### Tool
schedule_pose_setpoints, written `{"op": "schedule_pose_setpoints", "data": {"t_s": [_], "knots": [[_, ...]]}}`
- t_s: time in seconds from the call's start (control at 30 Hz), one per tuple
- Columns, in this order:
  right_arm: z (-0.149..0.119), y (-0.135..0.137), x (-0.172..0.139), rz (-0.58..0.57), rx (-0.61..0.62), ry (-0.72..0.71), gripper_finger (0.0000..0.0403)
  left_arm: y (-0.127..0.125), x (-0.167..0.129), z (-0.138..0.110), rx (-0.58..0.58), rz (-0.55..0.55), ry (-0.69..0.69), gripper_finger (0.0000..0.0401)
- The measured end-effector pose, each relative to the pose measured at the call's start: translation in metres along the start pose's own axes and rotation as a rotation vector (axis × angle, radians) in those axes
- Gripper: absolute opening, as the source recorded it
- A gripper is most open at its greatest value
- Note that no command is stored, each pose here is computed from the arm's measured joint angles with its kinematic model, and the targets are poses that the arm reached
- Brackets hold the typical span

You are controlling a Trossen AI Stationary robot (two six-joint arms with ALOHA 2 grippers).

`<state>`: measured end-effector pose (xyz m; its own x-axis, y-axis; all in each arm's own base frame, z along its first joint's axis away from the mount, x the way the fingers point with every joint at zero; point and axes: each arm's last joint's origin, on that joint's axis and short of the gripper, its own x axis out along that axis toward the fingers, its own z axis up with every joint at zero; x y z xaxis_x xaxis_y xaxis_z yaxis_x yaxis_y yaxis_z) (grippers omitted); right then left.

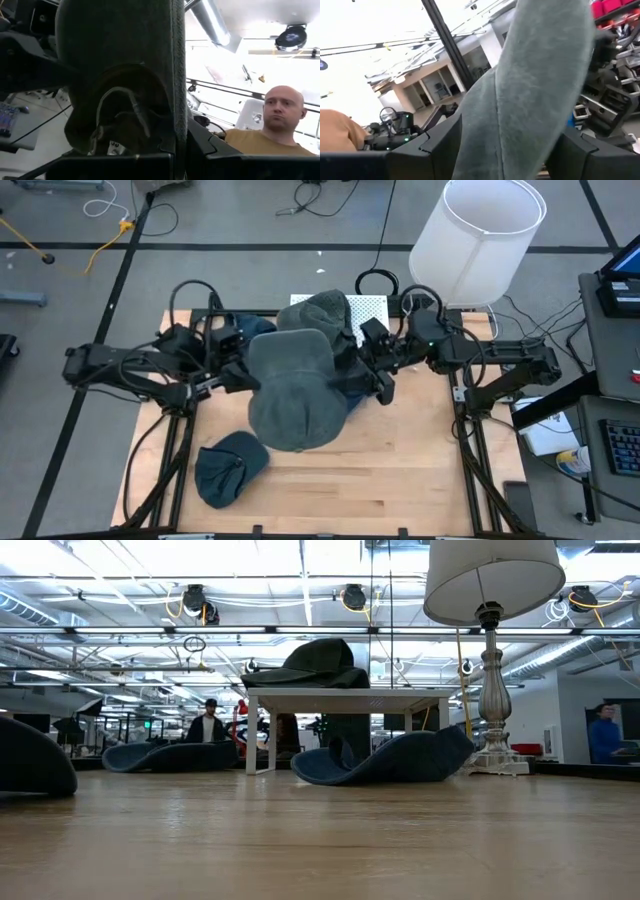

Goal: Pick & Place hat
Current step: Stack the gray cap on top of the gray cap on the shelf

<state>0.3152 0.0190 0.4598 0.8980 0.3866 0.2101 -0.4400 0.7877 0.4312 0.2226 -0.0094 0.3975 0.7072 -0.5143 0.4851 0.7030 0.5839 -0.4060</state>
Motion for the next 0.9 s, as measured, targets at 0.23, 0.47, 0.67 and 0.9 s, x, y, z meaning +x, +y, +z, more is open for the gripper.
{"op": "schedule_pose_setpoints", "data": {"t_s": [0.23,0.47,0.67,0.9], "knots": [[-0.0005,0.0005,0.0000,0.020,0.024,0.013,0.0206,-0.0013,0.0055,0.0061,0.037,-0.008,-0.014,0.0008],[-0.0021,0.0039,0.0005,0.073,0.051,0.044,0.0118,-0.0046,0.0062,0.0091,0.050,-0.022,-0.014,0.0008],[-0.0026,0.0047,0.0004,0.100,0.030,0.061,0.0014,-0.0026,0.0063,0.0071,0.025,-0.004,0.005,0.0012],[-0.0036,0.0061,0.0000,0.150,0.032,0.094,0.0008,-0.0021,0.0061,0.0065,-0.003,-0.010,0.023,0.0067]]}}
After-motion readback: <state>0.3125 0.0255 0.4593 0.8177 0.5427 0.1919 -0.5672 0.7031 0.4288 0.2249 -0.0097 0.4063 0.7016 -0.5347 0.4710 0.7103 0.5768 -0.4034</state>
